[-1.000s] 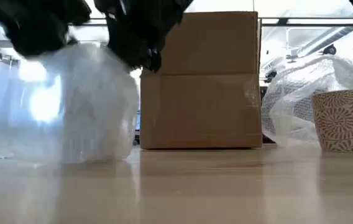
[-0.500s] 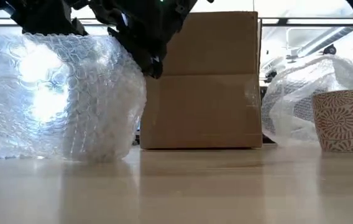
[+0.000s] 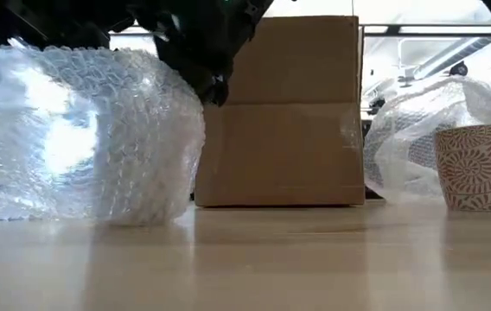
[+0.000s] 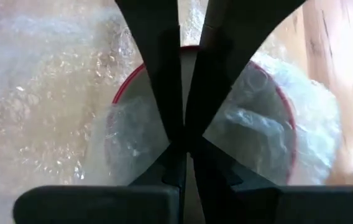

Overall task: Wrap mug
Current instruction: Wrap the gray mug with bubble wrap

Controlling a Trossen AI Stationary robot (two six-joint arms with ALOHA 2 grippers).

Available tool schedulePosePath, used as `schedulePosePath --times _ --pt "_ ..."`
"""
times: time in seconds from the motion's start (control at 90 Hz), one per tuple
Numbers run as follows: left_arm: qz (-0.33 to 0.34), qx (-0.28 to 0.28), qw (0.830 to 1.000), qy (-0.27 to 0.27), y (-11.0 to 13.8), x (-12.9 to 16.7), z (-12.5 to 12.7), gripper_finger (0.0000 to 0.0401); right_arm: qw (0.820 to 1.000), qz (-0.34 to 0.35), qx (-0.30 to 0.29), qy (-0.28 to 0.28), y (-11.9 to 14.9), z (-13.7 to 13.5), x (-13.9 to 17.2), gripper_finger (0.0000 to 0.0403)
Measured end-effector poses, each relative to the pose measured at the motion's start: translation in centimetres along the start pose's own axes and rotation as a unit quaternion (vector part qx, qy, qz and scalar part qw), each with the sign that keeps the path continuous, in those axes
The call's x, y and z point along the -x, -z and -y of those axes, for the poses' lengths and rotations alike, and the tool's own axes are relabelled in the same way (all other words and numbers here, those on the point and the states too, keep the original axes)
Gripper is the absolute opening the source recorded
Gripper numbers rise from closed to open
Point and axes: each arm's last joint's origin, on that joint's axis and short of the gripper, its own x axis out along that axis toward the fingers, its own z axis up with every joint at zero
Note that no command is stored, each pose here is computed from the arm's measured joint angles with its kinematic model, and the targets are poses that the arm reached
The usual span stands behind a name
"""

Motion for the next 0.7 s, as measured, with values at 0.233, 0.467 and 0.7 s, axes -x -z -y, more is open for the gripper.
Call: schedulePosePath --times 0.233,0.467,0.7 --pt "-0.011 -0.003 1.0 0.001 0.3 -0.1 0.0 0.0 1.0 0.021 0.006 0.002 -1.0 0.3 3.2 0.0014" --pt "-0.01 -0.003 1.0 0.001 0.3 -0.1 0.0 0.0 0.996 0.045 0.032 -0.064 -1.5 -0.5 3.1 0.0014" --pt "-0.008 -0.002 1.0 0.002 0.2 0.0 0.0 0.0 0.997 0.021 0.033 -0.068 -0.6 -0.3 -0.1 0.0014"
